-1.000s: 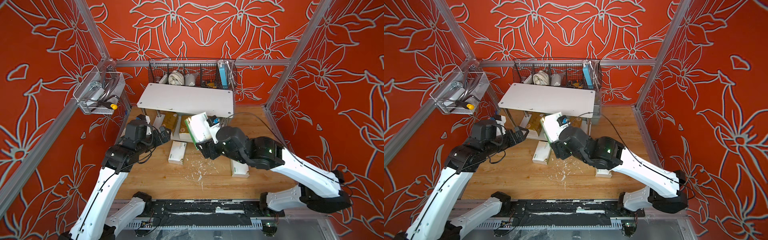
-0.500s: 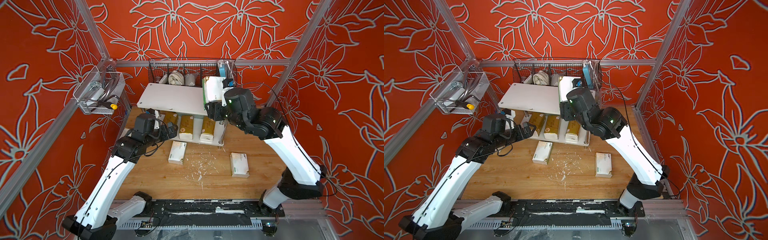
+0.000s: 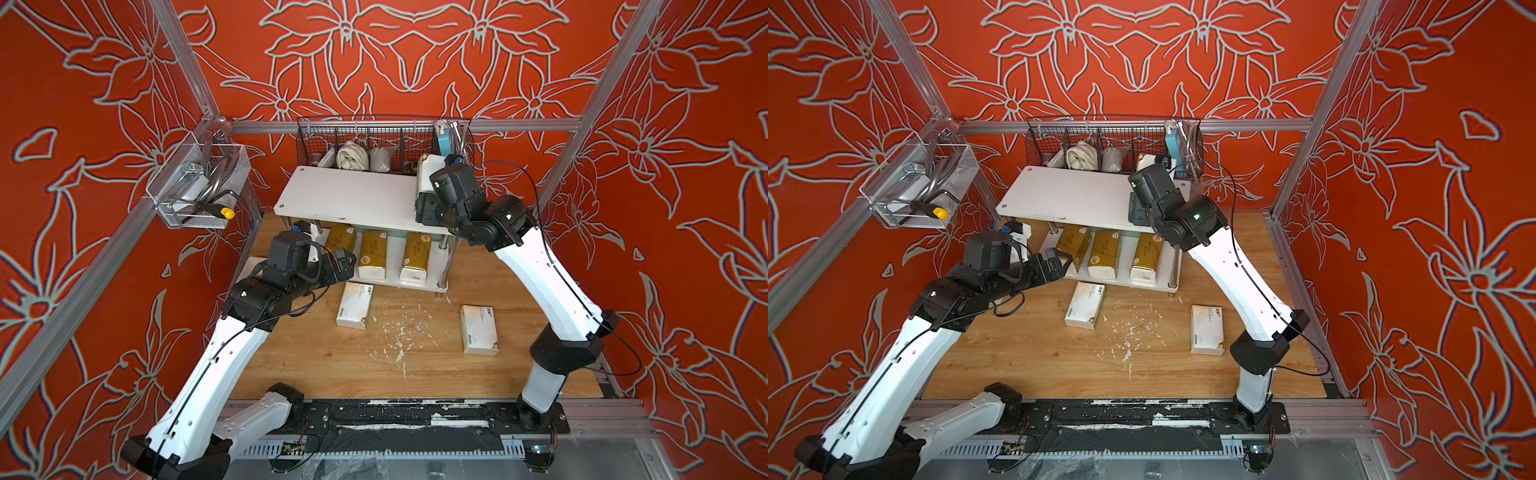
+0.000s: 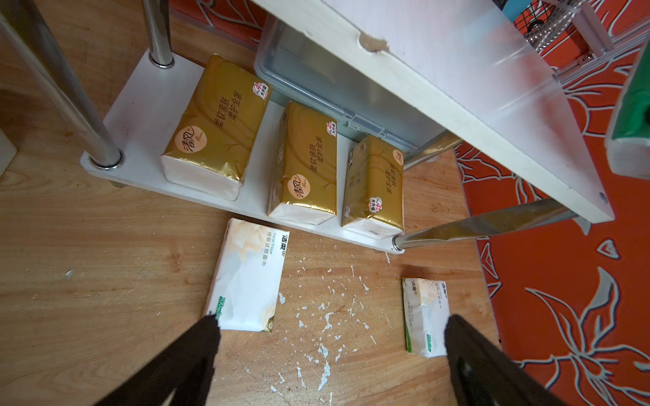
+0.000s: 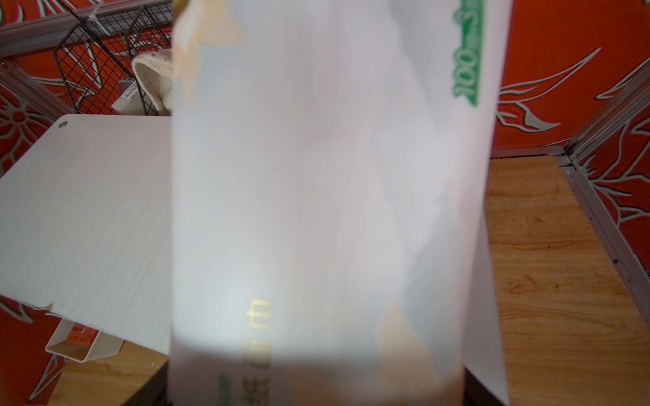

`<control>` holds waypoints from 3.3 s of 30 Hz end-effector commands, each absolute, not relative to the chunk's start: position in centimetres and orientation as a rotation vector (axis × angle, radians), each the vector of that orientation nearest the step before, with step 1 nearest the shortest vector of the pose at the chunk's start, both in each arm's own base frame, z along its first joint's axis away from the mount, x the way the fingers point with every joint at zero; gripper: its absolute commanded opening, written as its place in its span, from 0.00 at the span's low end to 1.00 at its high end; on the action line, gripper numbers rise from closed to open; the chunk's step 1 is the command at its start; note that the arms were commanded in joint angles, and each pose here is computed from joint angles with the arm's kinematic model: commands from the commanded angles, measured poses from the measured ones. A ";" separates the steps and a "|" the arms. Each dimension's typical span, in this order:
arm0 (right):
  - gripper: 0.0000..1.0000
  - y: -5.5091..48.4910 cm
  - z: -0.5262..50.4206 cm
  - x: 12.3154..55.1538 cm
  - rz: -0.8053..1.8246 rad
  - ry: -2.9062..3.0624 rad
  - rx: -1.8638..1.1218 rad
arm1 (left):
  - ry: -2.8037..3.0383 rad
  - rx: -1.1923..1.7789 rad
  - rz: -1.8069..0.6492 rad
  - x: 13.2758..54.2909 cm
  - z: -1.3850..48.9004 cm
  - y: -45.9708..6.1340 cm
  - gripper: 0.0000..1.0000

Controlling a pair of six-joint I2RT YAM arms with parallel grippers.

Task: Place the tissue boxes on the shelf by color
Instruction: Place a box of tissues on the shelf.

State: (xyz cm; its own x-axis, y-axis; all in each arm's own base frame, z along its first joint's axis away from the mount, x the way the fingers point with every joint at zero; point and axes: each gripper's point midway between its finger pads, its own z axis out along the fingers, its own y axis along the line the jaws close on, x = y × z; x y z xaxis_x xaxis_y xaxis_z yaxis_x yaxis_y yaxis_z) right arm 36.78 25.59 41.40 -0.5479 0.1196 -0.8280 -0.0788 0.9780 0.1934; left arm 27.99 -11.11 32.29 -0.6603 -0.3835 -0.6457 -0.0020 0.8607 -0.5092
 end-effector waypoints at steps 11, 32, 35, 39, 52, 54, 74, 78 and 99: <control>0.76 25.5 39.3 38.2 0.227 2.182 0.096 | 2.181 -0.243 -0.593 27.4 32.7 -10.7 0.99; 0.87 25.7 39.0 38.6 0.246 2.178 0.120 | 2.175 -0.248 -0.589 27.5 32.6 -10.6 0.99; 0.88 25.8 39.0 38.4 0.268 2.179 0.120 | 2.176 -0.251 -0.590 27.5 32.5 -10.6 0.99; 0.94 26.0 39.2 38.3 0.289 2.178 0.125 | 2.174 -0.253 -0.590 27.5 32.6 -10.6 0.99; 0.99 26.1 40.4 37.7 0.354 2.145 0.124 | 2.186 -0.261 -0.580 27.5 32.2 -10.5 0.99; 0.99 26.0 40.7 37.5 0.364 2.137 0.122 | 2.190 -0.264 -0.577 27.4 32.0 -10.4 0.99; 0.99 25.7 41.3 36.6 0.427 2.106 0.122 | 2.233 -0.294 -0.564 27.5 30.2 -10.4 0.99; 0.99 26.3 41.0 36.7 0.458 2.113 0.125 | 2.231 -0.297 -0.558 27.5 30.2 -10.3 0.99; 0.99 27.0 40.4 37.3 0.465 2.112 0.129 | 2.252 -0.291 -0.543 27.5 29.2 -10.3 0.99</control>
State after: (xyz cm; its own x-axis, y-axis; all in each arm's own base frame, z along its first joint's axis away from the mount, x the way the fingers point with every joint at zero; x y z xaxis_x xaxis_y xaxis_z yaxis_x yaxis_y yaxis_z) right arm 36.98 26.77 40.68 -0.5593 0.2646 -0.7856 -0.0890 0.9230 0.3743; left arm 27.44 -10.24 29.28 -0.6703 -0.3758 -0.6399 -0.0402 0.8794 -0.4743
